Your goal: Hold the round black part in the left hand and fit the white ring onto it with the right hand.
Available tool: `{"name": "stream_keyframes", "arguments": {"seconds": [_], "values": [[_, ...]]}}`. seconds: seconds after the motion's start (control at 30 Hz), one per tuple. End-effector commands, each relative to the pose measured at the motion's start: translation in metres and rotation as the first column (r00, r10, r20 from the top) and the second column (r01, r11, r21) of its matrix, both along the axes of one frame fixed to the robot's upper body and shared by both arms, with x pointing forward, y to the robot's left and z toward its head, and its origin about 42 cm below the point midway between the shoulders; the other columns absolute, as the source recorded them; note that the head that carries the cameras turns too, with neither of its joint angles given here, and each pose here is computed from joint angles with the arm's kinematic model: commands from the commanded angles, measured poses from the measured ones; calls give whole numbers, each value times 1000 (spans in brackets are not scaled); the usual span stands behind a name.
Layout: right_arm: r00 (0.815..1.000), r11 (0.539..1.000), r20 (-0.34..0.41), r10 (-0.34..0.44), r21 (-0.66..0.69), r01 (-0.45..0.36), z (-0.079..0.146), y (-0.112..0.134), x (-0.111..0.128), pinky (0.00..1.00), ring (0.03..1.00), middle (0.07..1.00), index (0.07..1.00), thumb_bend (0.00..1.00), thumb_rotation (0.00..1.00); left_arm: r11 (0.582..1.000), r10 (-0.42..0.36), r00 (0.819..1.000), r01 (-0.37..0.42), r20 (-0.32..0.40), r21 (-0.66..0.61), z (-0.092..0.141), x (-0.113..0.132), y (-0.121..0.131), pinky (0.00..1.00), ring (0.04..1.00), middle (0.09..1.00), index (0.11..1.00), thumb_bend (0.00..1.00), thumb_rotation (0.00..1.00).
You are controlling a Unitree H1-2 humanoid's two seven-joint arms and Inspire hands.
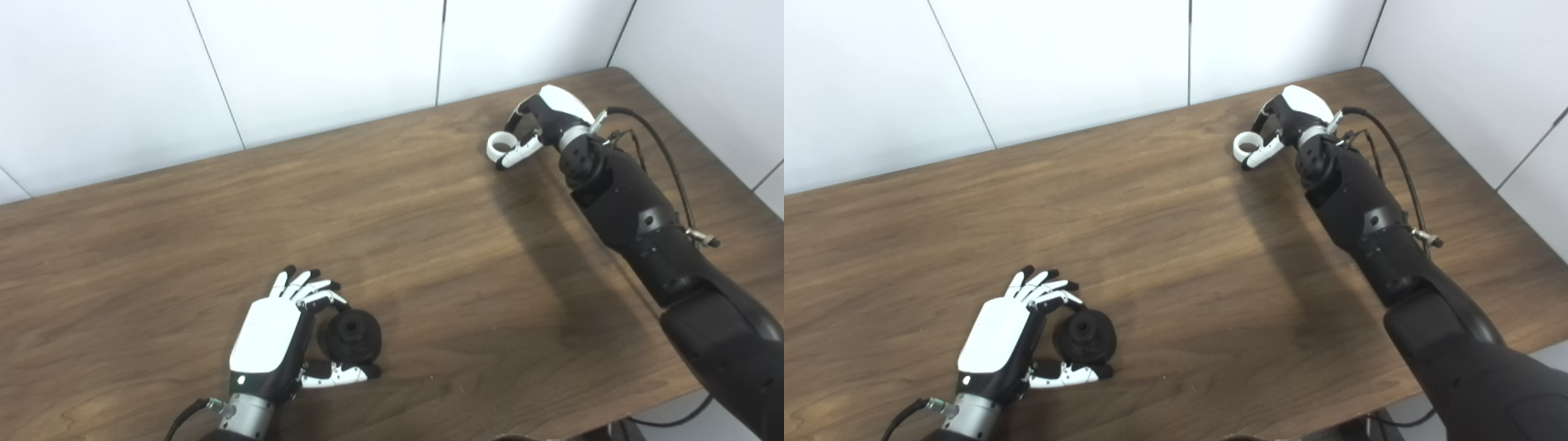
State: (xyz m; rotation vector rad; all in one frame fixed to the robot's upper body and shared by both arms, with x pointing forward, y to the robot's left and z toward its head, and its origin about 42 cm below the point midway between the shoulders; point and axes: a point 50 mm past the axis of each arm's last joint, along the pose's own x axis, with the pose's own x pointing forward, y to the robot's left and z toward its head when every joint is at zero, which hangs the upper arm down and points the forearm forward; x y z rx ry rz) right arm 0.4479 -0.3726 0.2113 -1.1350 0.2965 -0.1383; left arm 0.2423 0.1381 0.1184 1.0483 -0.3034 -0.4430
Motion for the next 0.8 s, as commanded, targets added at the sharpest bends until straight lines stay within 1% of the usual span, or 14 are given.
{"name": "stream_keyframes", "arguments": {"seconds": [0.0, 0.17, 0.33, 0.47, 0.63, 0.7, 0.77], "values": [[995, 998, 85, 46, -42, -43, 34, 2, 6, 939, 968, 863, 486, 520, 130, 995, 25, 994, -15, -105, 97, -22, -10, 9, 1000, 901, 791, 483, 524, 53], [990, 990, 70, 122, -82, -116, 45, 16, 4, 917, 954, 860, 486, 521, 133, 996, 26, 993, -15, -113, 92, -23, -10, 7, 1000, 902, 792, 483, 524, 53], [974, 970, 60, 217, -122, -209, 57, 36, -1, 941, 947, 852, 485, 522, 135, 995, 28, 992, -15, -124, 98, -22, -11, 6, 1000, 908, 796, 483, 523, 54], [963, 958, 54, 265, -126, -257, 63, 51, -8, 983, 948, 843, 485, 524, 134, 996, 29, 992, -18, -124, 90, -22, -11, 4, 1000, 908, 795, 483, 524, 53], [940, 934, 35, 338, -138, -331, 67, 74, -19, 995, 955, 844, 486, 523, 133, 996, 31, 991, -19, -129, 91, -22, -12, 1, 1000, 910, 794, 483, 524, 53], [926, 919, 31, 376, -142, -368, 69, 84, -25, 998, 953, 840, 485, 524, 133, 996, 31, 991, -20, -126, 92, -22, -12, 1, 1000, 910, 793, 483, 524, 53], [916, 907, 26, 401, -150, -393, 71, 90, -29, 999, 950, 836, 485, 524, 133, 995, 33, 991, -21, -127, 94, -22, -12, -1, 1000, 909, 793, 483, 524, 54]]}}
